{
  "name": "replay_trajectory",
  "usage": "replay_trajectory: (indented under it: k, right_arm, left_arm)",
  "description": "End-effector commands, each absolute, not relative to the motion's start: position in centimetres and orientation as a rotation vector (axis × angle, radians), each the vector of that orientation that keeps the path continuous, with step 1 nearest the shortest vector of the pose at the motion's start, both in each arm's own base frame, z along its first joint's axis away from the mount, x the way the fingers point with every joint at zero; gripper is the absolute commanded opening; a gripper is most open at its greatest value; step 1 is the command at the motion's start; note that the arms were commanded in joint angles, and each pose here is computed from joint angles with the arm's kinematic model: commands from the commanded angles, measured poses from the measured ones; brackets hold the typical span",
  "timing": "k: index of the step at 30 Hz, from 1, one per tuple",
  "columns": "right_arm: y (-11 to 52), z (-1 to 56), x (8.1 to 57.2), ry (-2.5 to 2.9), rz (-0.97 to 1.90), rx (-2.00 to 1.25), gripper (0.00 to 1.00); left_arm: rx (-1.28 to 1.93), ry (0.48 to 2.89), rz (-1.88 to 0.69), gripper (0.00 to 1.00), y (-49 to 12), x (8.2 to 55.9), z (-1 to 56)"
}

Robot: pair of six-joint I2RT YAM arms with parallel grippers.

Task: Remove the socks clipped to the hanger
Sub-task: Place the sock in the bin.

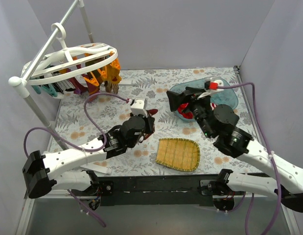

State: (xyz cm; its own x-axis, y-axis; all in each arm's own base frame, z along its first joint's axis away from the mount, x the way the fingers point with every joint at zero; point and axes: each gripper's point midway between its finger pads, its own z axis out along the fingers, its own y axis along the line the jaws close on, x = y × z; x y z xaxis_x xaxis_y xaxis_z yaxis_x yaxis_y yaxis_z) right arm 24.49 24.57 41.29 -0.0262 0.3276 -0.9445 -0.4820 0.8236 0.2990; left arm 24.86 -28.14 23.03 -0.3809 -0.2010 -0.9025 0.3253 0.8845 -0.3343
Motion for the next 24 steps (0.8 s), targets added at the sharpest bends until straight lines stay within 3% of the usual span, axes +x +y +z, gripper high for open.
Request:
replay_trajectory:
  k: [1,6,14,24]
  right_arm:
    - [19.5,43.6,23.2,1.401,0.644,0.021,0.92]
    - [16.1,44.7,21.6,1.373,0.647,0.071,0.92]
    - [12.8,47.1,19.8,1.315,0.681,0.111,0.92]
    - [11.1,48.8,19.0,1.290,0.681,0.137,0.92]
  left_arm:
    - [0.178,1.788,-0.646,0.00,-33.2,25.7,26.4]
    - [0.257,1.727,-0.720,0.00,-39.1,26.7,29.0]
    - [0.404,1.689,-0.692,0.00,-47.5,30.1,27.5]
    - [0.483,1.487,-0.839,0.00,-54.3,34.6,28.7]
